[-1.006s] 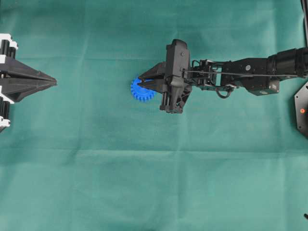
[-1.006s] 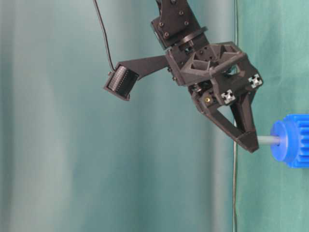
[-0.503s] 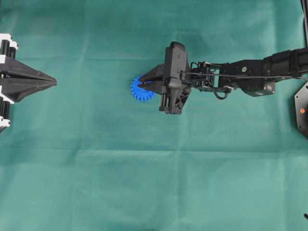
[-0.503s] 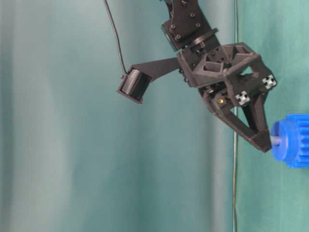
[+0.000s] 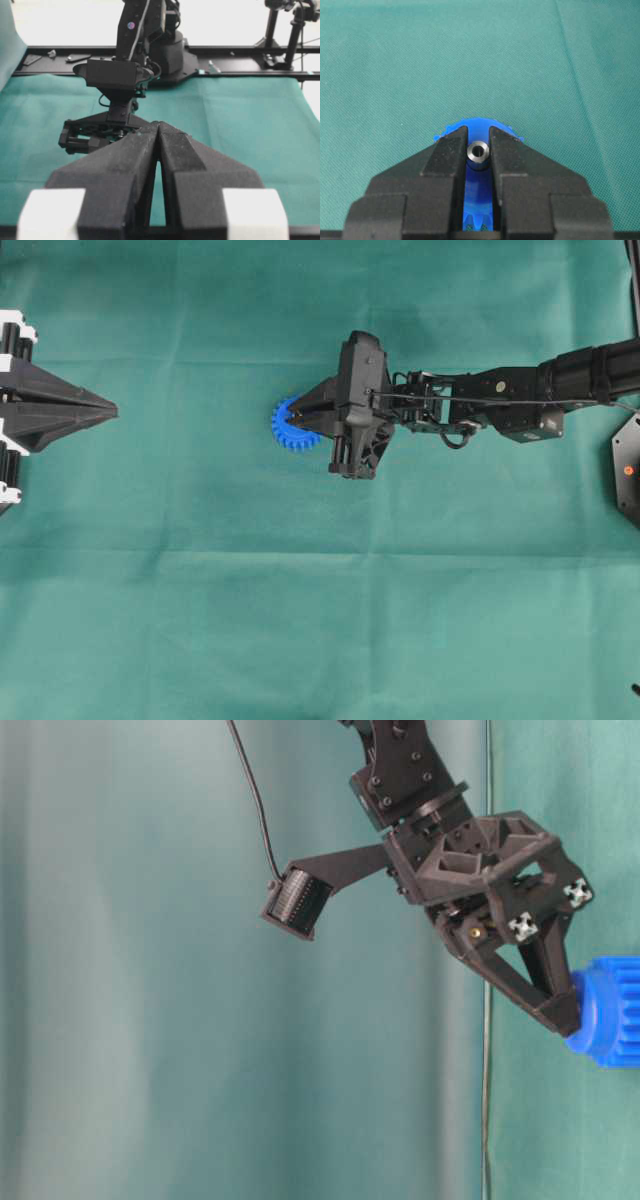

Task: Insert the shaft placed at a random location into the center hole of the small gear at another random location.

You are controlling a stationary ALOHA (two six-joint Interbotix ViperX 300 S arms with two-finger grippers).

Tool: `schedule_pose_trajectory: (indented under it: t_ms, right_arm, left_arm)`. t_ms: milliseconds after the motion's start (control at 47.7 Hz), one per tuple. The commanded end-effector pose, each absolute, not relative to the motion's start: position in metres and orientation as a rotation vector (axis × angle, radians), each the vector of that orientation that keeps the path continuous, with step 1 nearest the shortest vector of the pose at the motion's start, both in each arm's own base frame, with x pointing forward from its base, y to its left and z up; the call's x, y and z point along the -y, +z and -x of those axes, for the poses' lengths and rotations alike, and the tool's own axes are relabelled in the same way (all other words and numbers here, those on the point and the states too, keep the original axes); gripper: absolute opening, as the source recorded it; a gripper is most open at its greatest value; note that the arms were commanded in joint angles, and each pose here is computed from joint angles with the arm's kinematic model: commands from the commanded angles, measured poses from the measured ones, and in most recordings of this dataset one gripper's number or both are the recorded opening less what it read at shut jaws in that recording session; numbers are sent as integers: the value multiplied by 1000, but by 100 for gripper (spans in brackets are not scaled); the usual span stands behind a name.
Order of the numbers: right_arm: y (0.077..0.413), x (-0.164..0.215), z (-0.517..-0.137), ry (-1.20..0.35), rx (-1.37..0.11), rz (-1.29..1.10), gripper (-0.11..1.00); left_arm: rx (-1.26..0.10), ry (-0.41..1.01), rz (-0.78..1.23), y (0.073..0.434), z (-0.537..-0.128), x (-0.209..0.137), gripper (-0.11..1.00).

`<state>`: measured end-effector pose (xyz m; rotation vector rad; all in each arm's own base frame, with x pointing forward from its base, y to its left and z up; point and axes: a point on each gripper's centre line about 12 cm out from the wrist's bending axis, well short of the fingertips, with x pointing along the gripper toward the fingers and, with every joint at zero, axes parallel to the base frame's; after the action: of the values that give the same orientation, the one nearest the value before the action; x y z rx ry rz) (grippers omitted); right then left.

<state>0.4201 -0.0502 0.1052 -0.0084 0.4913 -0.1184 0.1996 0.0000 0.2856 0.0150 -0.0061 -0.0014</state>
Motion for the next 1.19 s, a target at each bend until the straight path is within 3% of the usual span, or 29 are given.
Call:
schedule_pose_trajectory:
  t_ms: [0,377,461,608,671,1174]
  right_arm:
    - [120,50,-428,-119,-436,10,13]
    - [120,50,-428,-119,-438,10,15]
    - [120,50,-428,-119,-436,10,29]
    - [120,50,-428,-119,-438,10,67]
    - [120,51,-428,-121,-436,10,75]
    - [164,50,-424,-121,-364,14,73]
  left_arm:
    - [26,0,-20,293,-202,0,0]
    - [26,0,-20,293,-202,0,0]
    - [26,0,-20,293,-202,0,0]
    - [26,0,-20,293,-202,0,0]
    - [26,0,-20,293,-202,0,0]
    - [31,0,-18,295,-201,0,0]
